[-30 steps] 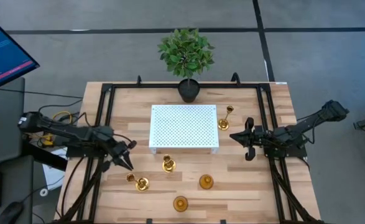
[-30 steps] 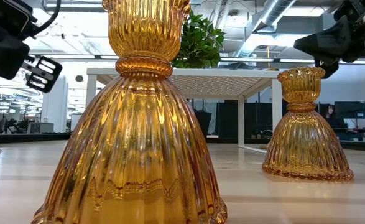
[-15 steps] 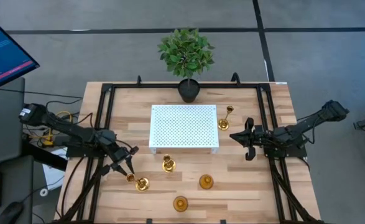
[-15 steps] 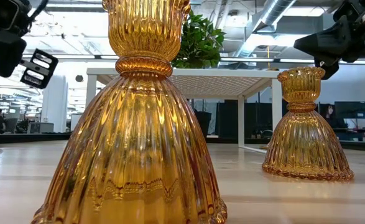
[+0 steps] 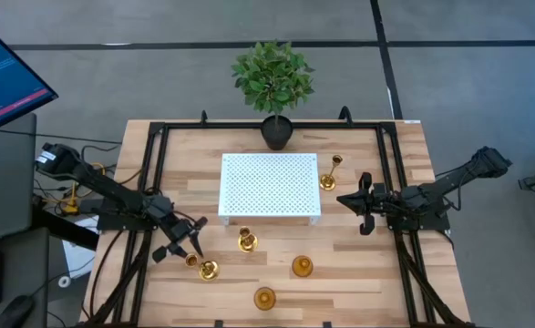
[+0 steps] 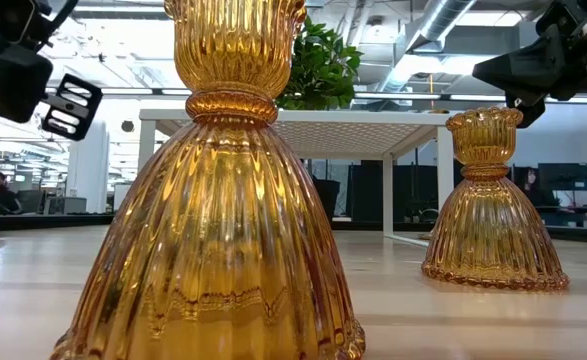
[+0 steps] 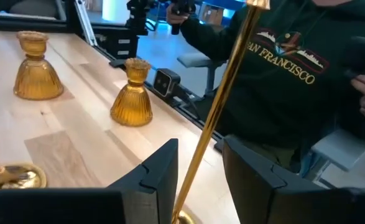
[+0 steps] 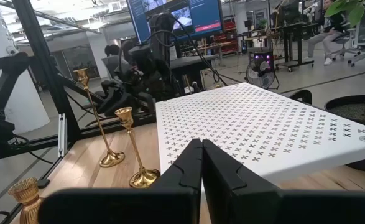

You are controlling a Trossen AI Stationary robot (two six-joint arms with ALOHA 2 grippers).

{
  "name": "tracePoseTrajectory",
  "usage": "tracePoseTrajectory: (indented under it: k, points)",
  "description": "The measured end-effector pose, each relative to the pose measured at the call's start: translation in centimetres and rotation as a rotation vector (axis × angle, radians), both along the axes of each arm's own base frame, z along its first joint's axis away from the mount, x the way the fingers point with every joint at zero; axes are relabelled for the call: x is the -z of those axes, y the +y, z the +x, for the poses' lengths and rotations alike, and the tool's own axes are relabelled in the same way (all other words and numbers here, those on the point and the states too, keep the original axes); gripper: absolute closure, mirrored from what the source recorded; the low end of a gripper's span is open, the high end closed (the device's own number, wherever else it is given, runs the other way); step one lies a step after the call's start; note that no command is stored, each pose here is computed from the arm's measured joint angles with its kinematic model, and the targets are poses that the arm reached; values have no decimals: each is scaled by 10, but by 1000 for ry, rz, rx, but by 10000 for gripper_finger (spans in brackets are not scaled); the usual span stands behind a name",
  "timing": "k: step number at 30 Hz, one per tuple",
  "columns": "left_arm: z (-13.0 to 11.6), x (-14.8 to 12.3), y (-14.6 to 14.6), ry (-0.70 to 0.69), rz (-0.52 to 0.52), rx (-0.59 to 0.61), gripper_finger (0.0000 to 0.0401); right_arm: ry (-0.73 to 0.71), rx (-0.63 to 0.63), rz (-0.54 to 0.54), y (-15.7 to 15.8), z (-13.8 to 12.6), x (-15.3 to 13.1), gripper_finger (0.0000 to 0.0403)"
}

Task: Pick & Place candle stick holders
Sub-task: Put the bottom left gold candle holder on the shelf

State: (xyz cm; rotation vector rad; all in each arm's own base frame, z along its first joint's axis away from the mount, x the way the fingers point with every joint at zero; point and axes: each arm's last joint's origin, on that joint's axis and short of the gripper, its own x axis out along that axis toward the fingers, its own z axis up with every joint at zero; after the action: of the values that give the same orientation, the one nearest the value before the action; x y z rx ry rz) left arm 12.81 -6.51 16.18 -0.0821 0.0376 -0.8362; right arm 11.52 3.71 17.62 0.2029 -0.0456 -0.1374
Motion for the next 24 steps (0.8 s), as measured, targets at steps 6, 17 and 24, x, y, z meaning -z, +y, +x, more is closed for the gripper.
tracePoseTrajectory:
  k: [6, 17, 24]
  points:
    - [3, 0, -5, -23, -11, -42, 275, 1, 0, 0, 0, 0, 0, 403]
    - [12, -3, -21, -13, -7, 13, 275, 1, 0, 0, 0, 0, 0, 403]
    - [24, -6, -28, 10, 5, 14, 276, 1, 0, -1, 0, 0, 0, 403]
